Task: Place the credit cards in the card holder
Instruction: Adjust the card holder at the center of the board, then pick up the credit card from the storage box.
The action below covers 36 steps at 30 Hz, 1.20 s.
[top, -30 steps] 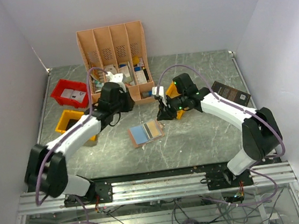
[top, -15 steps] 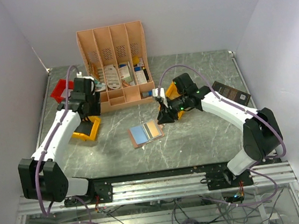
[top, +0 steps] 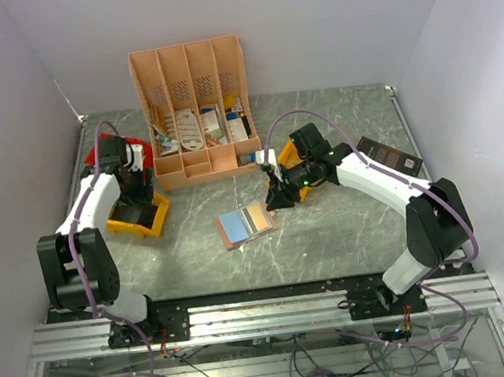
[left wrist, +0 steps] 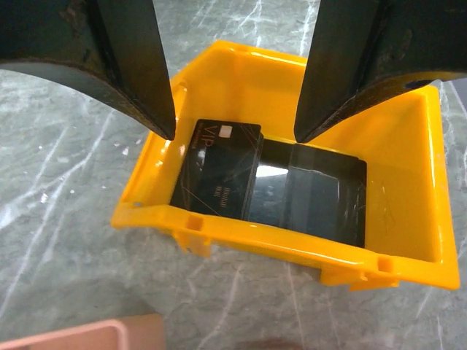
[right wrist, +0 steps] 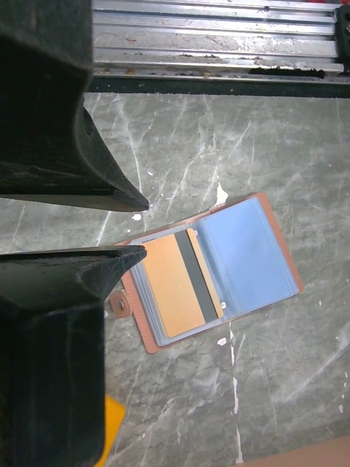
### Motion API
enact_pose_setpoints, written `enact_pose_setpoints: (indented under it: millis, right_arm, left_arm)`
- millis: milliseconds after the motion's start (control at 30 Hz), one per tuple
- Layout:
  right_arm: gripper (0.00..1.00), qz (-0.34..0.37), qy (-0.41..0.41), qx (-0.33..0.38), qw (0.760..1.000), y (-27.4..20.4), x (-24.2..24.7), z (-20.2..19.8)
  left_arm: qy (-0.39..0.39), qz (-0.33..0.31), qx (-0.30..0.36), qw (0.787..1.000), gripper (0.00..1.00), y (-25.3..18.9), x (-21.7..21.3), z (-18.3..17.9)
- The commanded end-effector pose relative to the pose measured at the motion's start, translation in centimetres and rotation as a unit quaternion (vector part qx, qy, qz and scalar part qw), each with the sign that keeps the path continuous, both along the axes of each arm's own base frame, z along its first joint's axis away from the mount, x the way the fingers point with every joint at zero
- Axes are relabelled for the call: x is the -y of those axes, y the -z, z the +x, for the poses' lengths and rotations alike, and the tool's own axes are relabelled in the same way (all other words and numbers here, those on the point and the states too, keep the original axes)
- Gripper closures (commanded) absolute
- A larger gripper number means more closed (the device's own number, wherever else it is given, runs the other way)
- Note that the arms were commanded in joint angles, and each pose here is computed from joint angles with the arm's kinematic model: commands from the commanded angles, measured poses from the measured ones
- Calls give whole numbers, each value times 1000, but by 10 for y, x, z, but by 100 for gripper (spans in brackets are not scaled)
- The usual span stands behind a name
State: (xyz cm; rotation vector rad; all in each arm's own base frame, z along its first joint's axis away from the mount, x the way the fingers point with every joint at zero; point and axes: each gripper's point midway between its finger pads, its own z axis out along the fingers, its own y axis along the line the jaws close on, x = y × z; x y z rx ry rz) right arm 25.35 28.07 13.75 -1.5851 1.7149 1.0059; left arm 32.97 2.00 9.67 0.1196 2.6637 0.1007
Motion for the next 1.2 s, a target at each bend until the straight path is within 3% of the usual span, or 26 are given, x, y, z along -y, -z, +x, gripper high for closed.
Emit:
enact_pose_setpoints:
  millis: [0, 500, 733, 900, 1033, 1167]
  right_arm:
    - [74, 0, -2, 7, 1000, -3, -1, 5]
    - [74, -1, -10, 7, 1000, -6, 3, 3]
    - [73, -2, -10, 7, 1000, -5, 4, 4]
    - [73, -4, -11, 4, 1000, -3, 4, 3]
    - [73, -7, -10, 4, 1000, -1, 5, 4]
    - [73, -8, -7, 5, 1000, -1, 5, 5]
  left_arm:
    - [15, -48, 21, 999, 21, 5, -4, 12]
    - [56, -99, -58, 992, 26, 71, 2, 8]
    - [74, -148, -68, 984, 47, 72, 18, 7]
    - [79, -167, -45, 982, 53, 55, 24, 8]
    - [88, -197, -41, 976, 65, 48, 33, 8]
    - [97, -222, -43, 969, 70, 42, 41, 9]
